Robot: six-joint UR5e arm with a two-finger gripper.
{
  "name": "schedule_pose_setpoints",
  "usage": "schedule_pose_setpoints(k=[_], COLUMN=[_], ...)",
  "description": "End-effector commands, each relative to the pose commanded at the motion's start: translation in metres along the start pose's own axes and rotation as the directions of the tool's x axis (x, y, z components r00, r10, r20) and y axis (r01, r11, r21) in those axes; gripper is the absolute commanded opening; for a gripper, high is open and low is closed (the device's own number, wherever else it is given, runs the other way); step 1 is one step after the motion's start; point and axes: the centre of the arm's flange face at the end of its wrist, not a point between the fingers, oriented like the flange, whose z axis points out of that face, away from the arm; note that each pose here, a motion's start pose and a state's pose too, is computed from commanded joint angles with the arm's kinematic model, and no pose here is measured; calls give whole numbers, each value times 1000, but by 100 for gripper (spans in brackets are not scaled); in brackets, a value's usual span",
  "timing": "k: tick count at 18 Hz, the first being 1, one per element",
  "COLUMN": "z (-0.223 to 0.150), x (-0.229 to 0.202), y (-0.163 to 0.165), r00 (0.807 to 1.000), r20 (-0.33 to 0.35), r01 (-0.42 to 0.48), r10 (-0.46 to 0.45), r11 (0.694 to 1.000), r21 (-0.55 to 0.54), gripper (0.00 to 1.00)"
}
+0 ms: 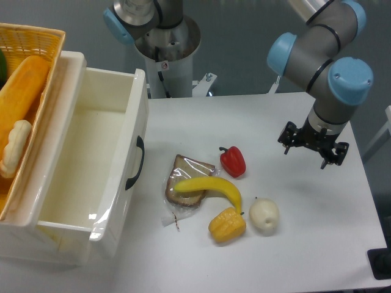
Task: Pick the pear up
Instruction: 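Move the open gripper down over the pale pear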
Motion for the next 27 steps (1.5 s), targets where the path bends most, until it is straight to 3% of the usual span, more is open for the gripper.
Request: schedule_pose_setpoints(k=[6, 8, 11, 14, 19, 22, 27], z=[7, 15, 23, 39, 52, 61, 68], x=[0, 1, -3, 0, 7, 11, 19], y=[1, 0, -9, -24, -47, -64, -79], r00=[1000, 995, 971, 971, 947, 930, 930], r20=[-7, -17, 5, -13, -65, -52, -58], r01=[26, 96, 239, 241, 319, 367, 366], r10=[-26, -96, -239, -240, -314, -363, -362], r11=[1000, 995, 971, 969, 944, 925, 926], r21=[-6, -3, 33, 53, 84, 97, 94], gripper=[100, 100, 100, 100, 100, 100, 100])
